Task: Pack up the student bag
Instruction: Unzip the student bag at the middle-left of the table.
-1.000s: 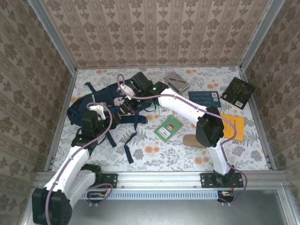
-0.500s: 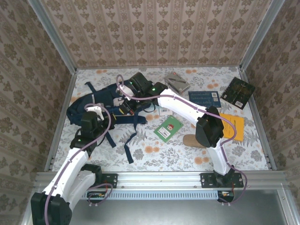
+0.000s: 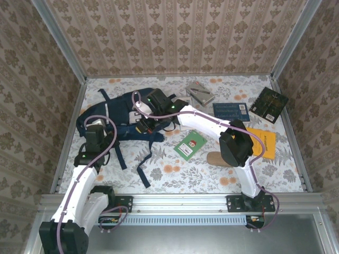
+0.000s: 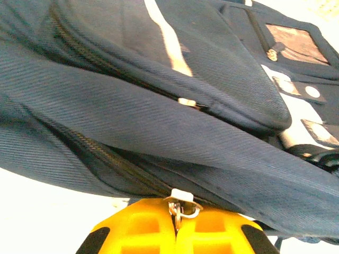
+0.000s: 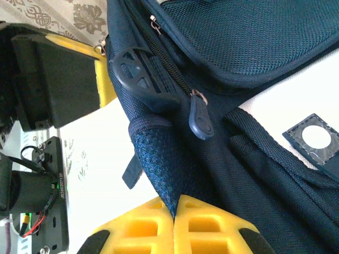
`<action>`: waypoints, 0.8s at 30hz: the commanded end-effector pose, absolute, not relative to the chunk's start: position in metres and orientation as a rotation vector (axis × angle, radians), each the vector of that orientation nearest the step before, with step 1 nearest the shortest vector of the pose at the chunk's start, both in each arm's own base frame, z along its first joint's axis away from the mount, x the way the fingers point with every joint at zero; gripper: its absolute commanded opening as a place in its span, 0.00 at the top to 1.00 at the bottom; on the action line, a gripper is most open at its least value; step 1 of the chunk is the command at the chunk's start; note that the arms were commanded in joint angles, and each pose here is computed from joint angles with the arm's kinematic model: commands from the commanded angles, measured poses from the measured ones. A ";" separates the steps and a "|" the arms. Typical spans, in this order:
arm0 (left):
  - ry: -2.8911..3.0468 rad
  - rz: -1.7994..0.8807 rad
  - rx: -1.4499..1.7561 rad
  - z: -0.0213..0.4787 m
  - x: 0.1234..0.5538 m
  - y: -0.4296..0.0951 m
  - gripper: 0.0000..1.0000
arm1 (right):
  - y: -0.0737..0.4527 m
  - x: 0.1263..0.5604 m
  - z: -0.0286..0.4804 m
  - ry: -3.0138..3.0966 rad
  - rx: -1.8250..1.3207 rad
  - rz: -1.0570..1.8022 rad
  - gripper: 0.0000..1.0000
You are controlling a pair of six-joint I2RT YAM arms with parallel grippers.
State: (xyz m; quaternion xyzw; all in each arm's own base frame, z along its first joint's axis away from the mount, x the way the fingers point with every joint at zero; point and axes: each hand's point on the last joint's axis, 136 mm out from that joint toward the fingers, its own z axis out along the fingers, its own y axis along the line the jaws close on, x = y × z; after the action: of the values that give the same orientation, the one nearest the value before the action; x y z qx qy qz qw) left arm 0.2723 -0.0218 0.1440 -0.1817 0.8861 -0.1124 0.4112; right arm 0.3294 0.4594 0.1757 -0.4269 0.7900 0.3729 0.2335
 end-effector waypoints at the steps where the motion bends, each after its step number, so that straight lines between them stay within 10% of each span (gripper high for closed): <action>1: 2.128 -0.047 -0.634 0.166 0.274 0.030 1.00 | 0.440 0.340 0.209 2.095 -1.141 0.949 1.00; 14: 2.132 -0.120 -0.635 0.167 0.301 0.043 1.00 | 0.427 0.343 0.202 2.039 -1.220 0.847 1.00; 19: 2.136 -0.336 -0.491 0.170 0.297 -0.003 1.00 | 0.420 0.357 0.199 2.074 -1.154 0.759 0.57; 24: 2.166 -0.356 -0.448 0.165 0.280 -0.025 1.00 | 0.422 0.335 0.204 2.069 -1.142 0.821 0.58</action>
State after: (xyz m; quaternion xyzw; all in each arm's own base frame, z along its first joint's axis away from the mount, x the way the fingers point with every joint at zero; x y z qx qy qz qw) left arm 0.2774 -0.0192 0.1472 -0.1816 0.8869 -0.1320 0.4037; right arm 0.3565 0.4212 0.1912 -0.4309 0.7889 0.3045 0.3150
